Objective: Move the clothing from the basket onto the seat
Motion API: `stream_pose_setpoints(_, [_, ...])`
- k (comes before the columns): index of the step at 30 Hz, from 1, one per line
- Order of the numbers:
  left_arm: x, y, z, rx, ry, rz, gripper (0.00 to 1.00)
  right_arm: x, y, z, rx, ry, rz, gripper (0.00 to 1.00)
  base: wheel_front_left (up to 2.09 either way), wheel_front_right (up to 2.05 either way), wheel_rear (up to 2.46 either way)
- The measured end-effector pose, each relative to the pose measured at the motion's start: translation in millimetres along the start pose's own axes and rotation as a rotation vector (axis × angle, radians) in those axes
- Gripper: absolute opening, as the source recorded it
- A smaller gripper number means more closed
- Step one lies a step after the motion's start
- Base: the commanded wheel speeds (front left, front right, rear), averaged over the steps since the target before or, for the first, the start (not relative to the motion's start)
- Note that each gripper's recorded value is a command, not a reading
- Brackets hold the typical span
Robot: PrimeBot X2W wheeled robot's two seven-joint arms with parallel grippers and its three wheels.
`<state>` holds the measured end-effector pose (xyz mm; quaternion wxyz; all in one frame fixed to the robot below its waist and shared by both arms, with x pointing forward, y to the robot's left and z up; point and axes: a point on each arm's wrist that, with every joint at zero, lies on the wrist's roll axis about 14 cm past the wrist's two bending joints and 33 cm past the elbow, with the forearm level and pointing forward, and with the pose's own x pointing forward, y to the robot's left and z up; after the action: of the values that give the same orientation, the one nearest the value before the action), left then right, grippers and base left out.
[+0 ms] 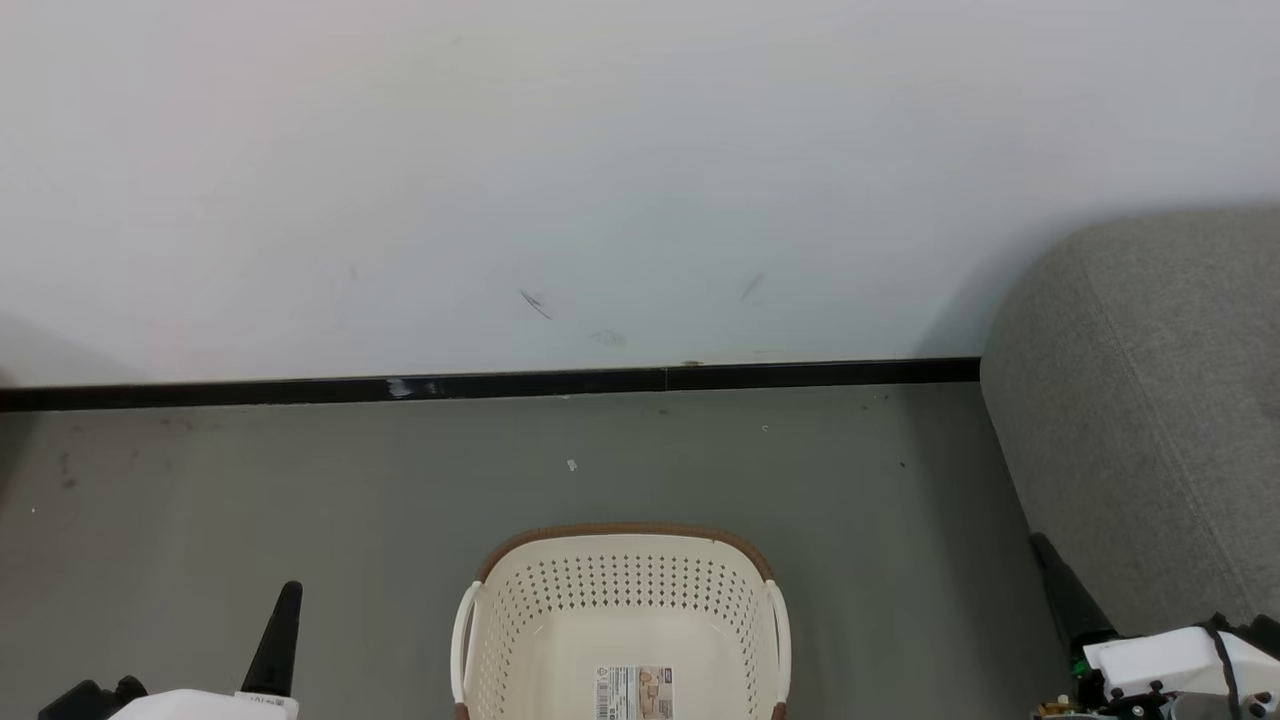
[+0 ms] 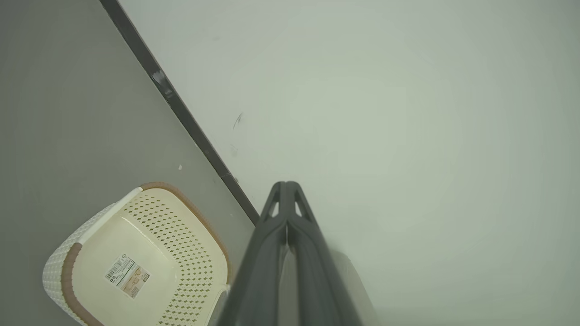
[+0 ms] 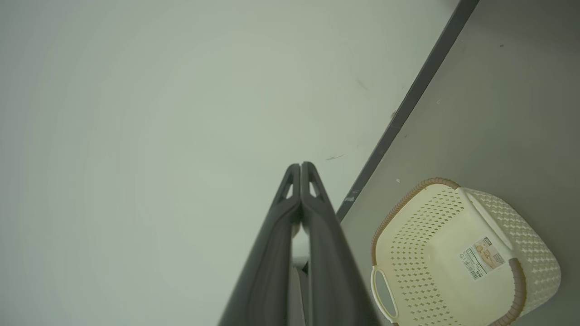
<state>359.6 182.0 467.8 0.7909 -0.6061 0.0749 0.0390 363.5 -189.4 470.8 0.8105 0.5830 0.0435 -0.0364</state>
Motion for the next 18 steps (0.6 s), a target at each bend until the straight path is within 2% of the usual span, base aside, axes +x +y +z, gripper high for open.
stream_pose_setpoints(18, [9.8, -7.6, 5.5, -0.216, -0.006, -0.052, 0.0, 7.1, 2.8, 12.3, 0.272, -0.021, 0.013, 0.0, 0.0, 0.0, 0.0])
